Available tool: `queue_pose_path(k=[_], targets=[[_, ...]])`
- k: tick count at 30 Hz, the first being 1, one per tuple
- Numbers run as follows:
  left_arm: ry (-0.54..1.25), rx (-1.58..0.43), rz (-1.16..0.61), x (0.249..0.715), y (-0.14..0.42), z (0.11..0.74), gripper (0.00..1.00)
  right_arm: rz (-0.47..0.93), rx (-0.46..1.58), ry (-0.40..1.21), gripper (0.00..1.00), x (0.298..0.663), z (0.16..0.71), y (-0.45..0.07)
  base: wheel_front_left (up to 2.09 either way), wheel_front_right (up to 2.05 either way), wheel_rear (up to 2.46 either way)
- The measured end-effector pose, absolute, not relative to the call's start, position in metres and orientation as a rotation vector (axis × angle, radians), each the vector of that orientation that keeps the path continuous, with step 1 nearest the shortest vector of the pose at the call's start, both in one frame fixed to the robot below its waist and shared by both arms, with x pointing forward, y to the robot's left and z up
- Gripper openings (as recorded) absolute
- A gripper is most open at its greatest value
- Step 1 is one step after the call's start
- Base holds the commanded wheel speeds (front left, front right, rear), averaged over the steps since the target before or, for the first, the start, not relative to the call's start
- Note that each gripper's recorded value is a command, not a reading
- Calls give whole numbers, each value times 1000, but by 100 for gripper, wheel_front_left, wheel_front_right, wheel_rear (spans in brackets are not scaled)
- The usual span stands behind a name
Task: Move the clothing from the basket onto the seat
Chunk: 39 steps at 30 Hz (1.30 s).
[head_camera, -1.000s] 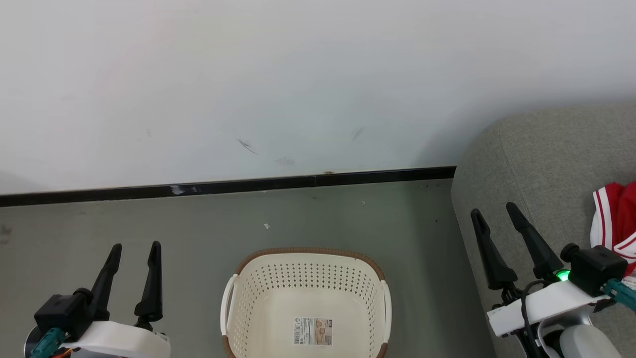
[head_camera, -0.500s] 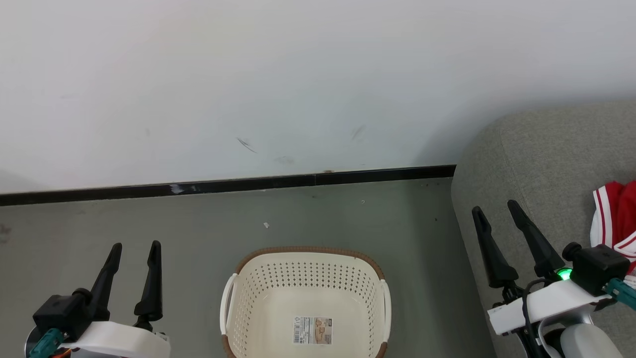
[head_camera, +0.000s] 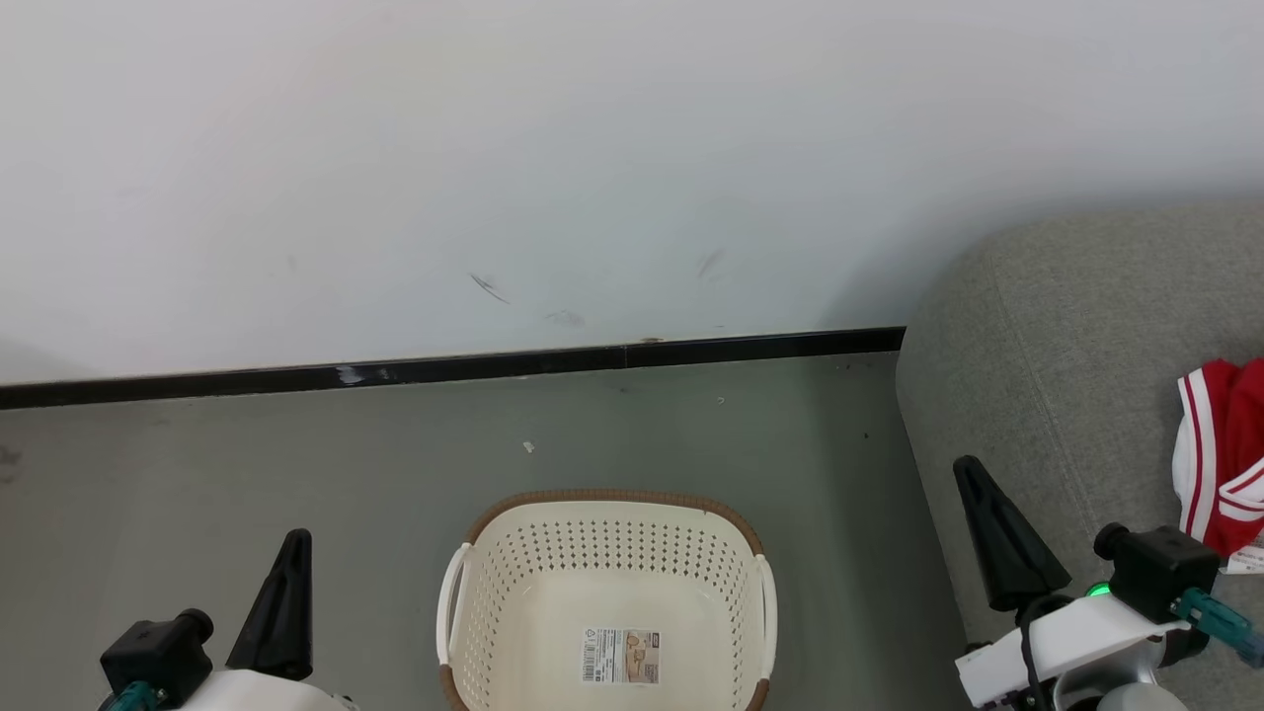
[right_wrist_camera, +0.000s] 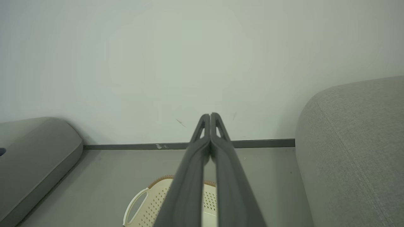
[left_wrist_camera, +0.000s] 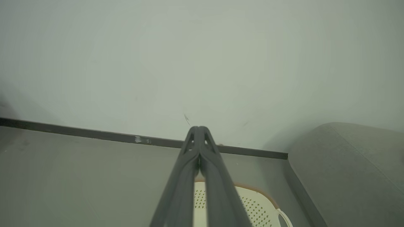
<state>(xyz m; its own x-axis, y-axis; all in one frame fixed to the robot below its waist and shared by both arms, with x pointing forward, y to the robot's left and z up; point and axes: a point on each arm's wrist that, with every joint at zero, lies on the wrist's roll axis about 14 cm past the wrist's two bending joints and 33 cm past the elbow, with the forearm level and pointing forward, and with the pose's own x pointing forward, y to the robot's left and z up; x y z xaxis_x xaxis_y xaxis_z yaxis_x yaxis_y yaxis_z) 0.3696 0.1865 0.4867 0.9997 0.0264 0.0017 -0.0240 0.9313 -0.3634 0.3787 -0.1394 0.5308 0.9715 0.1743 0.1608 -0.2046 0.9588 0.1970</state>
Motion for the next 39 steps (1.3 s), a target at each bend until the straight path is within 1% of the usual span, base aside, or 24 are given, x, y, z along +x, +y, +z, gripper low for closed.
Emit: queue_pose_path(k=[9, 15, 39], targets=[[36, -485, 60, 369, 193, 479, 0, 181, 338, -136, 0, 375, 530, -139, 0, 0, 0], [49, -562, 71, 369, 193, 477, 0, 145, 445, -129, 0, 376, 530, -148, 0, 0, 0], [98, -847, 101, 371, 196, 468, 0, 56, 770, -44, 0, 378, 511, -170, 0, 0, 0]])
